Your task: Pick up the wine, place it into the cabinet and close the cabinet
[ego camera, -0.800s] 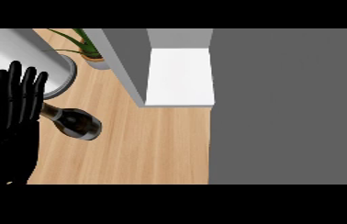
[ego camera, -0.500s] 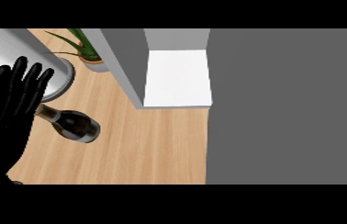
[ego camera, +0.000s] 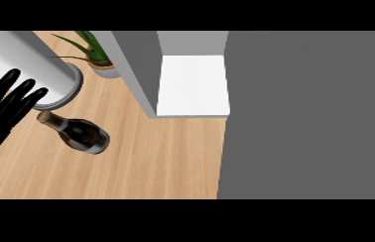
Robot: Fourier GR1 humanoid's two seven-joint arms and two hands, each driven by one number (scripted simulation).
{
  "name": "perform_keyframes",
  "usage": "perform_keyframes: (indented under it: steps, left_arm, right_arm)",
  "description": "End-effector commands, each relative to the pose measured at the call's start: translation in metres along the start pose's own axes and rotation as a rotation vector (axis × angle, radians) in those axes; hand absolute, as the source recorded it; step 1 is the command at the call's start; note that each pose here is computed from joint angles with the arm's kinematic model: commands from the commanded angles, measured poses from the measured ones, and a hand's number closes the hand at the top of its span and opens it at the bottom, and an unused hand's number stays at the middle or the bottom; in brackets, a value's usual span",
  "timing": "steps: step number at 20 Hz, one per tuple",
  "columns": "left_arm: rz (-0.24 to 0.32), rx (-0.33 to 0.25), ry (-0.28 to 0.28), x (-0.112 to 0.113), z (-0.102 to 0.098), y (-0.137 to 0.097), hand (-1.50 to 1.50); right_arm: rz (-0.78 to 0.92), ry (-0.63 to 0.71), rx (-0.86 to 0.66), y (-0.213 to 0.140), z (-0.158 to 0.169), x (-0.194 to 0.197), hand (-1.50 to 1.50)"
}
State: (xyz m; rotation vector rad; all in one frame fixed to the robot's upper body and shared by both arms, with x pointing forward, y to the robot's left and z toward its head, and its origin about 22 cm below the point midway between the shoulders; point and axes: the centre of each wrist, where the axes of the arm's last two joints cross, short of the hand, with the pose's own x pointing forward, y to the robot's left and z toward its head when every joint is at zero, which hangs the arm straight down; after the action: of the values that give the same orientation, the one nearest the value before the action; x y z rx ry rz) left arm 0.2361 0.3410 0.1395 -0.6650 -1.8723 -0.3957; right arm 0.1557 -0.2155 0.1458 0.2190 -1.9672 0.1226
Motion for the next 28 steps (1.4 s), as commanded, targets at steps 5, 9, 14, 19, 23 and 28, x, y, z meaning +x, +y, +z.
perform_keyframes:
  steps: [5,9,14,19,23,28]
  left_arm:
    - [0.067,-0.072,0.041,0.061,0.022,0.024,-1.50]
    - [0.076,-0.021,0.064,0.069,0.009,0.027,-1.50]
    - [0.083,-0.012,0.091,0.067,0.004,0.034,-1.50]
    - [0.044,0.011,0.108,0.081,0.019,0.036,-1.50]
    - [0.024,0.048,0.130,0.058,0.010,0.044,-1.50]
    - [0.040,0.045,0.149,0.051,0.011,0.047,-1.50]
  right_arm:
    - [-0.023,0.006,0.019,0.024,0.018,0.050,-1.50]
    - [-0.034,0.014,0.011,0.029,0.030,0.056,-1.50]
    - [-0.027,0.014,0.019,0.034,0.029,0.074,-1.50]
    - [-0.026,0.014,0.005,0.041,0.024,0.070,-1.50]
    - [-0.040,0.013,0.021,0.044,0.022,0.075,-1.50]
    - [-0.041,0.011,0.018,0.045,0.028,0.085,-1.50]
